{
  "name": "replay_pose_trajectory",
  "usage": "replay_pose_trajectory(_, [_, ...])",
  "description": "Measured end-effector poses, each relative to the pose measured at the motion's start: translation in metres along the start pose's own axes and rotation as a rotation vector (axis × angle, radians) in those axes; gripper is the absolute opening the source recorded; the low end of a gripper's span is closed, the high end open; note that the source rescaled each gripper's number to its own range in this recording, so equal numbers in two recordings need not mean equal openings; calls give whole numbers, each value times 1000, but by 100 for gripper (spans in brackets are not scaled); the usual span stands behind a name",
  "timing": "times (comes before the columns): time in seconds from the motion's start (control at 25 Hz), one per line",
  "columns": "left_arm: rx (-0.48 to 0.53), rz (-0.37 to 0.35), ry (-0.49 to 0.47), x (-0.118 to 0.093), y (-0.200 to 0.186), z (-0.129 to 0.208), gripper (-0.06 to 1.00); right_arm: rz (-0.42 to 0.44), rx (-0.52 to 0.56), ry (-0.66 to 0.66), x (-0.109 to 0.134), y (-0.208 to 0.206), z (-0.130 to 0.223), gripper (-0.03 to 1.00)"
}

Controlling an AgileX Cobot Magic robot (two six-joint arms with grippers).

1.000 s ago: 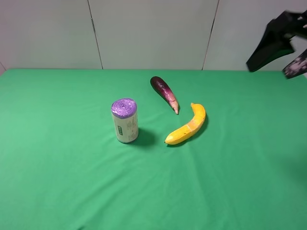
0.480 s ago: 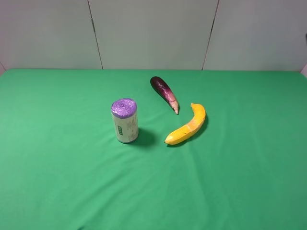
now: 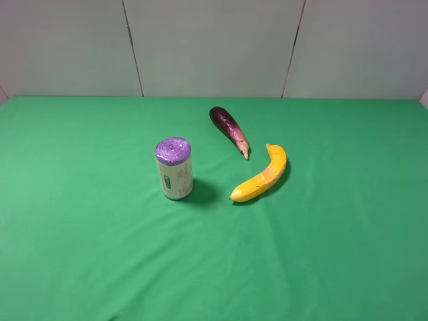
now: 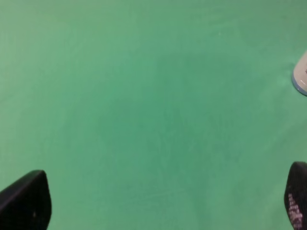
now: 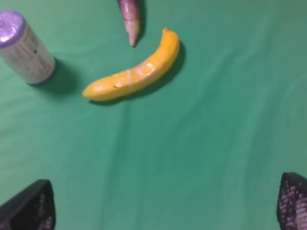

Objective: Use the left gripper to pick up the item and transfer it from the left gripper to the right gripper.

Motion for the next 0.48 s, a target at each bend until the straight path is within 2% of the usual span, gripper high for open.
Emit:
replay_pose_trajectory(0.28, [0,0,0,0,0,0,96,17,-159,2,-8,1,26,100])
replay_pose_trajectory(0.48, [0,0,0,0,0,0,96,94,-287,27,-21,3,35,100])
Point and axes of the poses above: a point on each arm's last joint axis where the gripper is mounted, y pointing out along that axis toward the gripper, x along the wrist's bending axis when the last joint is at zero, z = x × y, the point moved 9 cm from there along y, pointing out along that axis toward the gripper, and after that the axes turned 14 degrees about y, right-handed, at the moved point
